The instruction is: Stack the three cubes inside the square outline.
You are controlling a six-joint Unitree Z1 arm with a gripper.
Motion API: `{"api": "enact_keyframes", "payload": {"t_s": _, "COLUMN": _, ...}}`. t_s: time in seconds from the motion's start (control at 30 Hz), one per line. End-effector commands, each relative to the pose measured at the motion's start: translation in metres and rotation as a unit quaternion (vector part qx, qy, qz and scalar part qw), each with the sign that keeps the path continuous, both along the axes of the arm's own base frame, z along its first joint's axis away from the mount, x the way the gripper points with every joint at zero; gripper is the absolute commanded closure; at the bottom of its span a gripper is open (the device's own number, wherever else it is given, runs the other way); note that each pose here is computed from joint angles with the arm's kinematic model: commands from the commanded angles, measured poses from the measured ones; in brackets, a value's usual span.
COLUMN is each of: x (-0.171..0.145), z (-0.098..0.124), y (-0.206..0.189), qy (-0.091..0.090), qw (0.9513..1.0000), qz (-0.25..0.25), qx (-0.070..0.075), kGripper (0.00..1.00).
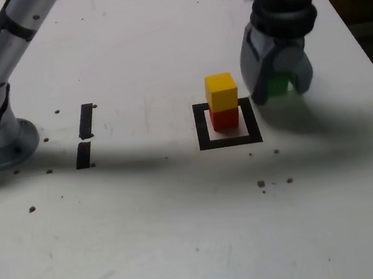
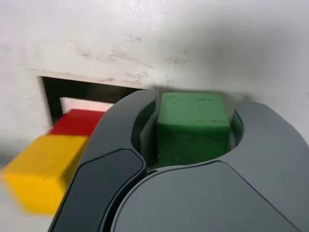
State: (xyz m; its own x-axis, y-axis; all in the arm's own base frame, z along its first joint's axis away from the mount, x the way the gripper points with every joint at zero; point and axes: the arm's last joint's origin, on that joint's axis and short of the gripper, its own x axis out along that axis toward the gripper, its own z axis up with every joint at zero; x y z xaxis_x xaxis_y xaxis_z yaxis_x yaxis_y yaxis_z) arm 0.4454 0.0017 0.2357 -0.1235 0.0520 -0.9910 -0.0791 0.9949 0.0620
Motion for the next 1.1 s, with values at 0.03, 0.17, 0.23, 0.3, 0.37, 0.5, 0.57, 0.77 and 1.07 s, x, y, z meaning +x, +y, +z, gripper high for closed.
{"api": "enact_keyframes", "payload": {"t_s": 0.03, "x": -0.012, "z": 0.038, "y": -0.003, "qy": -0.013, "qw": 0.9999, "qz": -0.008, "qx": 0.005, "kGripper": 0.76}}
{"api": "enact_keyframes", "payload": {"t_s": 0.17, "x": -0.033, "z": 0.086, "y": -0.009, "qy": -0.030, "qw": 0.9994, "qz": -0.017, "qx": 0.002, "kGripper": 0.76}}
{"api": "enact_keyframes", "payload": {"t_s": 0.23, "x": -0.044, "z": 0.104, "y": -0.013, "qy": -0.043, "qw": 0.9989, "qz": -0.021, "qx": -0.004, "kGripper": 0.76}}
{"api": "enact_keyframes", "payload": {"t_s": 0.3, "x": -0.054, "z": 0.116, "y": -0.017, "qy": -0.051, "qw": 0.9984, "qz": -0.025, "qx": -0.009, "kGripper": 0.76}}
{"api": "enact_keyframes", "payload": {"t_s": 0.37, "x": -0.066, "z": 0.122, "y": -0.020, "qy": -0.049, "qw": 0.9983, "qz": -0.029, "qx": -0.012, "kGripper": 0.76}}
{"api": "enact_keyframes", "payload": {"t_s": 0.5, "x": -0.087, "z": 0.118, "y": -0.025, "qy": -0.020, "qw": 0.9992, "qz": -0.031, "qx": -0.016, "kGripper": 0.76}}
{"api": "enact_keyframes", "payload": {"t_s": 0.57, "x": -0.094, "z": 0.113, "y": -0.027, "qy": -0.003, "qw": 0.9994, "qz": -0.030, "qx": -0.018, "kGripper": 0.76}}
{"api": "enact_keyframes", "payload": {"t_s": 0.77, "x": -0.100, "z": 0.098, "y": -0.041, "qy": 0.019, "qw": 0.9992, "qz": -0.032, "qx": -0.017, "kGripper": 0.76}}
{"api": "enact_keyframes", "payload": {"t_s": 1.07, "x": -0.096, "z": 0.081, "y": -0.048, "qy": 0.028, "qw": 0.9990, "qz": -0.034, "qx": -0.006, "kGripper": 0.76}}
